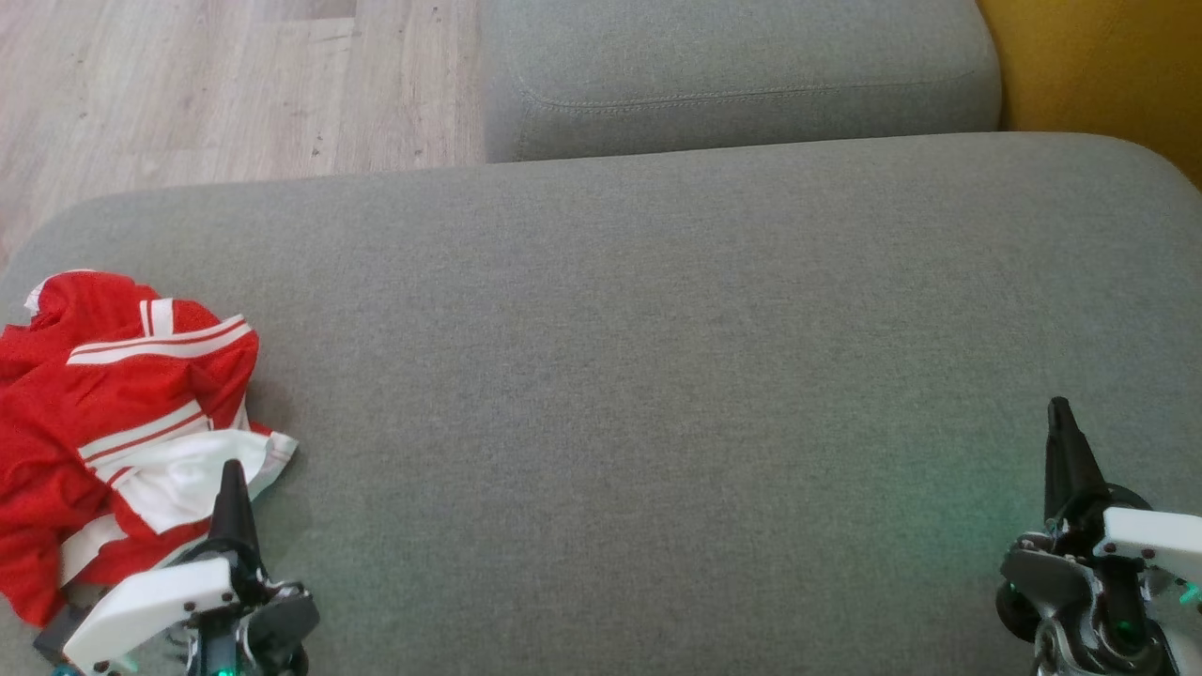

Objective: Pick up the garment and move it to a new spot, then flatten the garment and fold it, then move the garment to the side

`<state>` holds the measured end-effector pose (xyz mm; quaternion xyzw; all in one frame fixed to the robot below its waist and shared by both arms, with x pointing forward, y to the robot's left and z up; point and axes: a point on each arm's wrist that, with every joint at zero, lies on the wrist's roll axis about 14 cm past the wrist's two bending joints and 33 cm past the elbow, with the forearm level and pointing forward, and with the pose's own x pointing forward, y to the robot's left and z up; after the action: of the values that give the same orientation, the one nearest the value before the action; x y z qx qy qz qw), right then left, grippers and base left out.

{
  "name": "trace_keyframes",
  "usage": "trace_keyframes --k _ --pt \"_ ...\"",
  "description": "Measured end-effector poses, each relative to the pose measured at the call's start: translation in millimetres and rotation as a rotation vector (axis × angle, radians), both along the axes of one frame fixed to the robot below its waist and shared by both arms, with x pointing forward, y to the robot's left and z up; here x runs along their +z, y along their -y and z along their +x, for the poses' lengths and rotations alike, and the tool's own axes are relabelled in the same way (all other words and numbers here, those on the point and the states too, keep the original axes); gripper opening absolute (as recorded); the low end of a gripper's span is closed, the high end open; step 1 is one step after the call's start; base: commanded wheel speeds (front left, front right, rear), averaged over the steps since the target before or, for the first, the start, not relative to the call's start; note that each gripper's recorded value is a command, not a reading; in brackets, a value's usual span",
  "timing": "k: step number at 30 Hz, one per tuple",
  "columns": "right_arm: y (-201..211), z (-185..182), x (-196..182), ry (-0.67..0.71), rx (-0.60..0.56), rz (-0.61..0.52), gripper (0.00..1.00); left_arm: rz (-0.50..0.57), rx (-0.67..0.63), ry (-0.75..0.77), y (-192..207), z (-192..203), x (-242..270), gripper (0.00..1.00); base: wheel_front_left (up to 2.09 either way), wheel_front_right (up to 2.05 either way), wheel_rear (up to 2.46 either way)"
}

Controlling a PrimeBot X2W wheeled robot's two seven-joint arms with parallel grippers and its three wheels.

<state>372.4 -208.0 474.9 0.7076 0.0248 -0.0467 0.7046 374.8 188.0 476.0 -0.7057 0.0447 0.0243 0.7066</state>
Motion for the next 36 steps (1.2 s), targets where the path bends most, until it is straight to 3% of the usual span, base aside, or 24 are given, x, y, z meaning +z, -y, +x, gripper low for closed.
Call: trace_keyframes --k 12,13,20,29,36 --pt "0.0 0.0 0.0 0.000 0.000 0.000 0.00 0.000 0.000 0.000 0.0 0.0 0.0 0.00 0.00 0.00 0.00" --pt "-0.1 -0.3 -0.9 -0.003 0.000 0.001 1.00 0.000 -0.001 -0.004 0.4 -0.3 -1.1 1.00 0.00 0.00 0.00" --pt "-1.0 -29.0 -49.0 -0.154 -0.005 0.015 1.00 -0.008 0.005 -0.148 0.7 -28.1 -47.3 1.00 0.00 0.00 0.00" --pt "-5.7 -26.7 -45.8 -0.145 0.000 -0.010 1.00 0.003 0.020 -0.135 -0.2 -25.4 -43.1 1.00 0.00 0.00 0.00" --pt "-6.4 -26.2 -44.0 -0.143 0.006 -0.074 1.00 0.072 0.016 -0.137 0.2 -23.8 -40.4 1.00 0.00 0.00 0.00"
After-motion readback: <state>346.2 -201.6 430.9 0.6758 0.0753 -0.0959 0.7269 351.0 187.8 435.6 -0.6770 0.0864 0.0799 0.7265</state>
